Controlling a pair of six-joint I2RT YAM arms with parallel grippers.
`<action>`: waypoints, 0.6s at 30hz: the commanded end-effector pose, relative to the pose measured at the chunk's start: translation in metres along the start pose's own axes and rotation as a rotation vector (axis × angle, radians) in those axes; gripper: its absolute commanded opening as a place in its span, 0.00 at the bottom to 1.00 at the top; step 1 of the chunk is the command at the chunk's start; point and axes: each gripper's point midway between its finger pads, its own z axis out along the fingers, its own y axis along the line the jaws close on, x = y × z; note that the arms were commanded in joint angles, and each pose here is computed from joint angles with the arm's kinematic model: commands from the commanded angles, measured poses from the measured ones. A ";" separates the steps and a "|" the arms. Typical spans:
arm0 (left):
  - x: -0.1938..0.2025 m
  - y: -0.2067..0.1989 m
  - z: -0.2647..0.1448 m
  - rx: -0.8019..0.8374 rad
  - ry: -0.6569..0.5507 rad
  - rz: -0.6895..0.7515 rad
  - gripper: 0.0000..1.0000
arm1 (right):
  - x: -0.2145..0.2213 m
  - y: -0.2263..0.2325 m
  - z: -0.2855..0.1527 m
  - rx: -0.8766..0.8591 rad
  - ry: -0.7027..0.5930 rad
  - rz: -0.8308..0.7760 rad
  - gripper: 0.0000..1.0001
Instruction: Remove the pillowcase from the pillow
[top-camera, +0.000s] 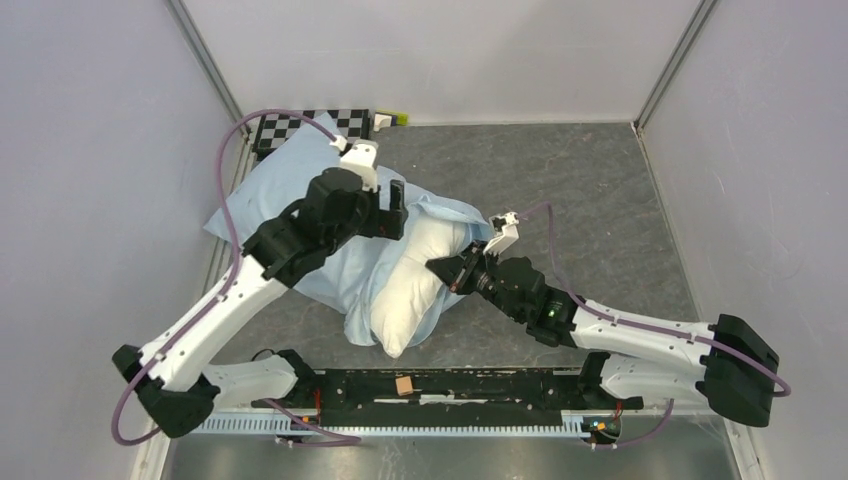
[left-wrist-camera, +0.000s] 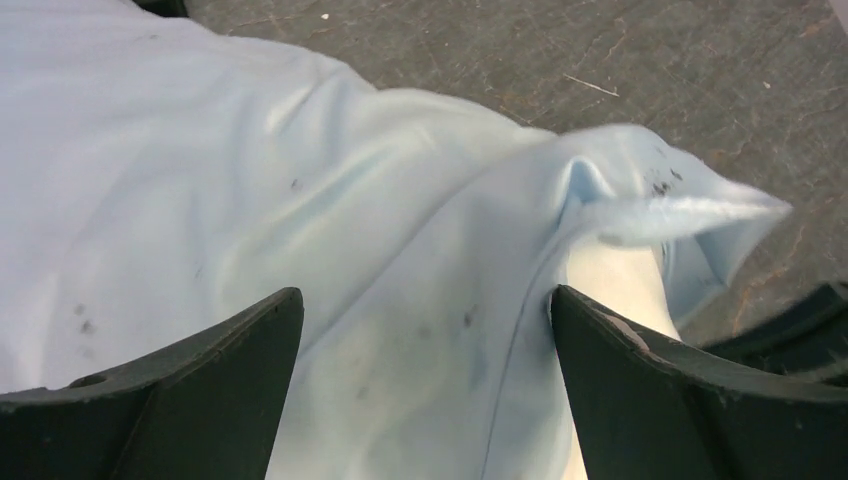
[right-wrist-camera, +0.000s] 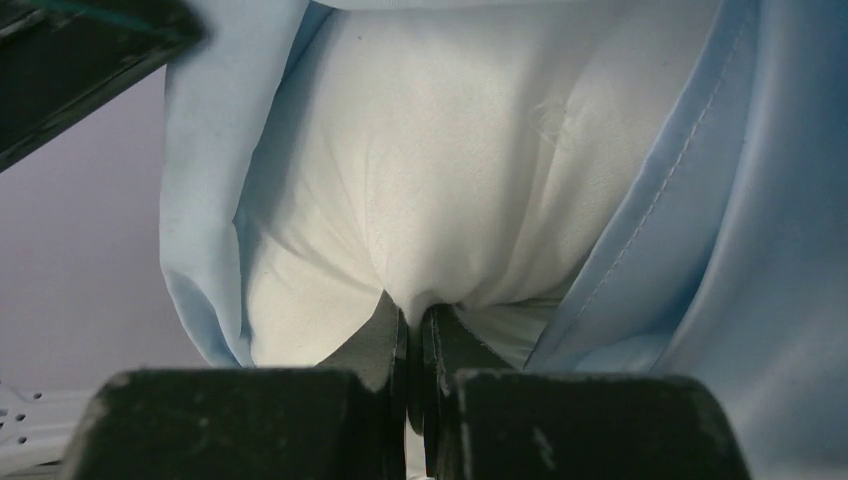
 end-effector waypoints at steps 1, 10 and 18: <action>-0.002 0.010 -0.050 0.009 0.018 -0.038 1.00 | -0.050 0.043 0.010 -0.105 -0.150 0.057 0.00; 0.026 -0.065 -0.130 0.533 0.038 -0.112 0.78 | -0.049 0.042 0.026 -0.103 -0.120 0.084 0.00; 0.072 -0.083 -0.116 0.513 0.080 0.000 0.85 | -0.052 0.062 0.031 -0.174 -0.102 0.148 0.00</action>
